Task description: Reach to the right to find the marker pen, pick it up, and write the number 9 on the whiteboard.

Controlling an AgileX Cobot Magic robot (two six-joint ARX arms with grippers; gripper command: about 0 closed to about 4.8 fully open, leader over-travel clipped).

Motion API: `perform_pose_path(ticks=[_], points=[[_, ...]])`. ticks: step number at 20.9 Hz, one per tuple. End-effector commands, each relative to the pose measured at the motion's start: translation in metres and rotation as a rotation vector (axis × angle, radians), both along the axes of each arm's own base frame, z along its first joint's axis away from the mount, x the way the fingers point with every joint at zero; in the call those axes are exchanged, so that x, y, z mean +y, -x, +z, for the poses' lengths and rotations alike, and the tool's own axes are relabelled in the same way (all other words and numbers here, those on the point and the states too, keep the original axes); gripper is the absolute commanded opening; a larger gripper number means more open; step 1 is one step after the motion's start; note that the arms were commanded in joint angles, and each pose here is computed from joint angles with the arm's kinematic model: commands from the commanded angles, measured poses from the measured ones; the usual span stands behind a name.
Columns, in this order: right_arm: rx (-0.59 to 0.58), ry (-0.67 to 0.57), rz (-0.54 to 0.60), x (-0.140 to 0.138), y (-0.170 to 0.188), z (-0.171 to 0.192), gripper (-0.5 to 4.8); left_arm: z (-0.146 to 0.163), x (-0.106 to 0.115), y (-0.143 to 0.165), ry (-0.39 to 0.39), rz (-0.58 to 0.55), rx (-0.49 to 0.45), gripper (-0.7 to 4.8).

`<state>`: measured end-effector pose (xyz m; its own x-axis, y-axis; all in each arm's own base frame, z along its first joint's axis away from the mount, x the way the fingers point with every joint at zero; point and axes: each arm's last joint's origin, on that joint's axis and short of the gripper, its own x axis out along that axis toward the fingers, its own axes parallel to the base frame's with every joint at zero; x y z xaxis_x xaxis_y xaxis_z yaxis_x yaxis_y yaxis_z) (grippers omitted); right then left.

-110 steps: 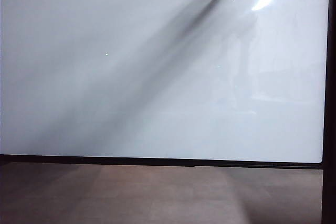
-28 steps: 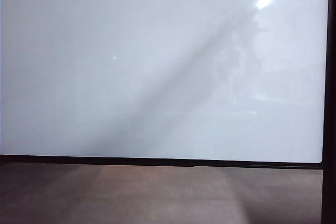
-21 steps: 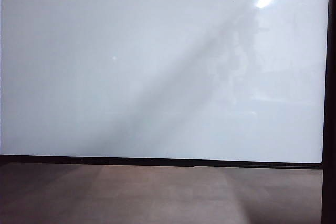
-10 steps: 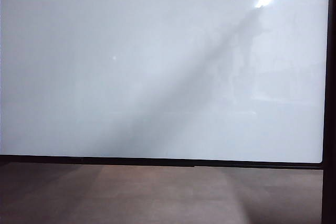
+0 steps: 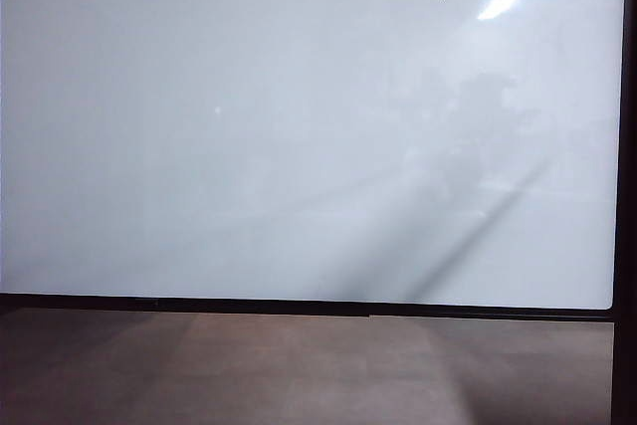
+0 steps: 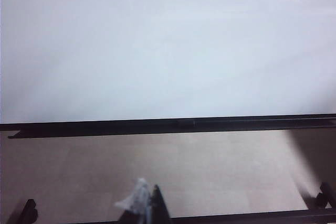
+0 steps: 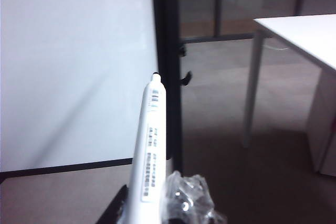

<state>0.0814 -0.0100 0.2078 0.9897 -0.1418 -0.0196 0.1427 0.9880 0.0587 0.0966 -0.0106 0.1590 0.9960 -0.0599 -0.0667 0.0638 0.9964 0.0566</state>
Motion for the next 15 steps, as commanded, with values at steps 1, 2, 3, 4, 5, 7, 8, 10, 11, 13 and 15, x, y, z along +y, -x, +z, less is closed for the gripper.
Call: perform_pose_path(ticks=[1,2,3,4,5,7,8,10,11,13,15], points=[[-0.027,-0.001,0.013,0.0,-0.004,-0.008,0.0,0.001,0.0,0.0,0.001,-0.003,-0.005,-0.05],[-0.03,-0.004,0.014,0.0,-0.005,-0.01,0.0,0.001,0.0,0.0,0.001,-0.003,-0.005,-0.05],[-0.041,-0.007,0.015,0.0,-0.008,-0.015,0.0,0.001,0.0,0.0,0.001,-0.003,-0.005,-0.05],[-0.048,-0.007,0.016,0.0,-0.008,-0.017,0.0,0.001,0.0,0.0,0.001,-0.003,-0.005,-0.05],[-0.064,-0.012,0.02,0.0,-0.01,-0.02,0.0,0.001,0.0,0.0,0.001,-0.003,-0.005,-0.05],[-0.068,-0.013,0.02,0.0,-0.012,-0.025,0.0,0.001,0.0,0.0,0.001,-0.003,-0.005,-0.05],[-0.07,-0.012,0.022,0.0,-0.013,-0.028,0.0,0.001,0.0,0.0,0.001,-0.003,-0.005,-0.05],[-0.068,-0.013,0.028,0.001,-0.014,-0.031,0.0,0.001,0.0,0.0,0.001,-0.003,-0.005,-0.05],[-0.064,-0.013,0.029,0.001,-0.014,-0.033,0.0,0.001,0.0,0.0,0.001,-0.003,-0.005,-0.05],[-0.065,-0.013,0.037,0.001,-0.015,-0.037,0.0,0.001,0.0,0.0,0.001,-0.003,-0.005,-0.05],[-0.059,-0.014,0.041,0.002,-0.016,-0.039,0.0,0.001,0.0,0.0,0.001,-0.003,-0.005,-0.05]])
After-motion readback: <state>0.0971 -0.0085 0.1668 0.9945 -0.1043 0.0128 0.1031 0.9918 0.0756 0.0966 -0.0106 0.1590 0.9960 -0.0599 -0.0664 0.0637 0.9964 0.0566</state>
